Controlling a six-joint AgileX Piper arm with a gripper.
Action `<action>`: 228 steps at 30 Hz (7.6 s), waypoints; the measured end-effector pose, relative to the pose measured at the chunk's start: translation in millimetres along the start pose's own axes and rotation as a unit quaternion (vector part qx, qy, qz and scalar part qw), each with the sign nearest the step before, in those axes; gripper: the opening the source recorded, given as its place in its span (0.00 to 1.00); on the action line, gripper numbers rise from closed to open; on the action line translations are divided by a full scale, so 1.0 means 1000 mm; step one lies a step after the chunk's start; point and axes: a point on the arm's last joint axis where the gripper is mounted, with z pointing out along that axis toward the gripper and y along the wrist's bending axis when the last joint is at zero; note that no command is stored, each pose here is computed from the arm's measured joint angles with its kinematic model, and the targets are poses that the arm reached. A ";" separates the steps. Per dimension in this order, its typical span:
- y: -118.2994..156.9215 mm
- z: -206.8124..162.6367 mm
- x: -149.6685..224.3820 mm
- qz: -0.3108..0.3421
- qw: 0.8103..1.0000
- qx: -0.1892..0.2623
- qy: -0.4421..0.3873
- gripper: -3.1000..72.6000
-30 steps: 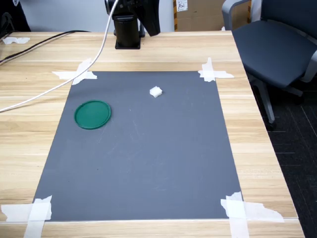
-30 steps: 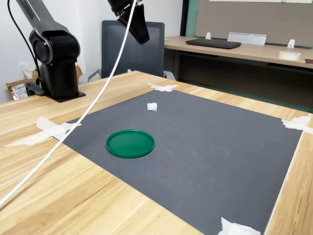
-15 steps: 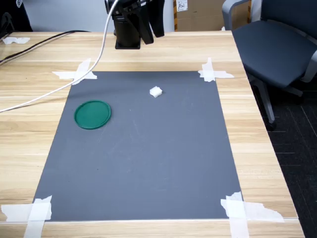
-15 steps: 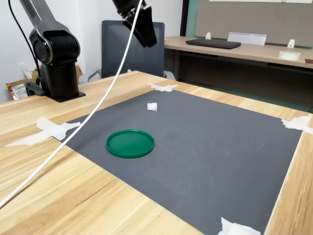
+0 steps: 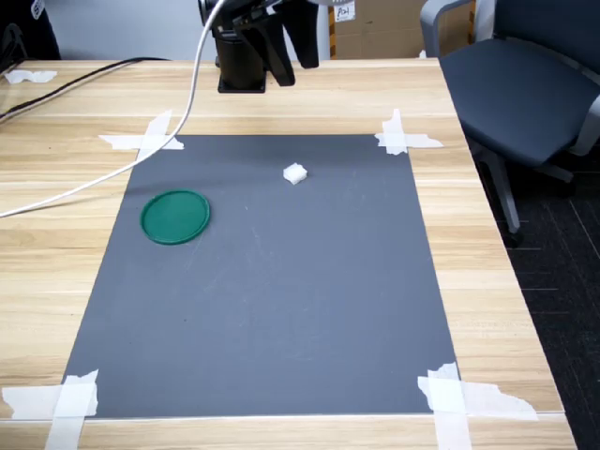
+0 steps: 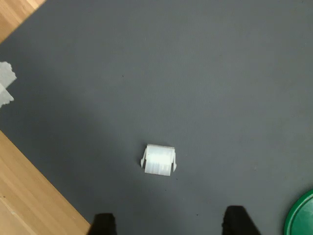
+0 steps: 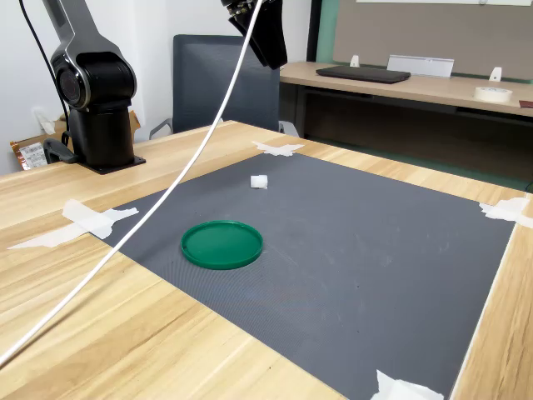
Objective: Grasp a white terminal and put it in the green lid.
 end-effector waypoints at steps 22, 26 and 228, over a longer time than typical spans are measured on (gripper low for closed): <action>-0.012 0.054 -0.012 -0.035 0.997 -0.001 0.063 0.62; -0.013 0.059 -0.011 -0.034 0.997 -0.008 0.073 0.62; -0.102 0.039 0.098 0.058 0.980 0.148 0.122 0.44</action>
